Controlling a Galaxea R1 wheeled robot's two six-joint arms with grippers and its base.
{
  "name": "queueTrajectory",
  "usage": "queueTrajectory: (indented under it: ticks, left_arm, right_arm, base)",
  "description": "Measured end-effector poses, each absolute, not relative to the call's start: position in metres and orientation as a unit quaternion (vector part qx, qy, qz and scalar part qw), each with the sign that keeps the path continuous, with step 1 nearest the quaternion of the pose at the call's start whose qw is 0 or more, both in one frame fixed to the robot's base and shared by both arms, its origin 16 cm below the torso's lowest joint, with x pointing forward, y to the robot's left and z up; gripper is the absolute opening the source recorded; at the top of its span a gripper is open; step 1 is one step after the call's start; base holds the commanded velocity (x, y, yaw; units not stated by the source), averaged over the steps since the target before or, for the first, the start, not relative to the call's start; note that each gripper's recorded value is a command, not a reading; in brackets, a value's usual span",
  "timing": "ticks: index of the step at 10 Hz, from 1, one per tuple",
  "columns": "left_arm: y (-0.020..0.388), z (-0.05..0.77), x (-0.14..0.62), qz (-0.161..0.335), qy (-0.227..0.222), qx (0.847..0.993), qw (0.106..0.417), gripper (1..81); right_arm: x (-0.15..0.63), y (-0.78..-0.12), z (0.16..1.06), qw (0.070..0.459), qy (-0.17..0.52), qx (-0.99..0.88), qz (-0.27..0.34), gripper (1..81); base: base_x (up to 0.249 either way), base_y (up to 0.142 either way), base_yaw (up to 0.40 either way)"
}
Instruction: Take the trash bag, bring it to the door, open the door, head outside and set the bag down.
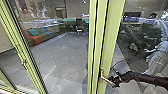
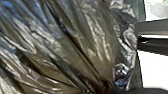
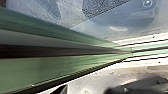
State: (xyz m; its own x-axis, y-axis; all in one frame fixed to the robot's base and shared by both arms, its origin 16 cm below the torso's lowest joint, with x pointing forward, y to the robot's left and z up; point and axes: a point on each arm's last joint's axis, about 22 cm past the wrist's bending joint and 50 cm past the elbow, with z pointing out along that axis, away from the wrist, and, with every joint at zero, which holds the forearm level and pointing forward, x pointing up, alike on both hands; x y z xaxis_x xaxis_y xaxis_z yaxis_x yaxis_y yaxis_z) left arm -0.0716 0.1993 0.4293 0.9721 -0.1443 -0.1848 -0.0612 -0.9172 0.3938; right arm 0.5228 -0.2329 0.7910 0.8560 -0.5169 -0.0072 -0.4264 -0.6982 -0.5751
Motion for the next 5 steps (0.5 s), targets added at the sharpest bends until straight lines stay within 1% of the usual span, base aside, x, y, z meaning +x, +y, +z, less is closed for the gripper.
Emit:
queueTrajectory:
  ticks: [3,5]
  left_arm:
    - [0.1989,0.4297,-0.0721,-0.108,-0.053,0.973,0.198,1.0]
    - [0.2007,0.4298,-0.0727,-0.109,-0.053,0.973,0.197,1.0]
  right_arm:
    - [0.5270,-0.2339,0.7921,0.293,0.260,-0.917,-0.080,81.1]
    - [0.5247,-0.2389,0.7923,0.286,0.249,-0.922,-0.080,81.1]
  base:
    - [0.000,0.000,0.000]
    - [0.000,0.000,0.000]
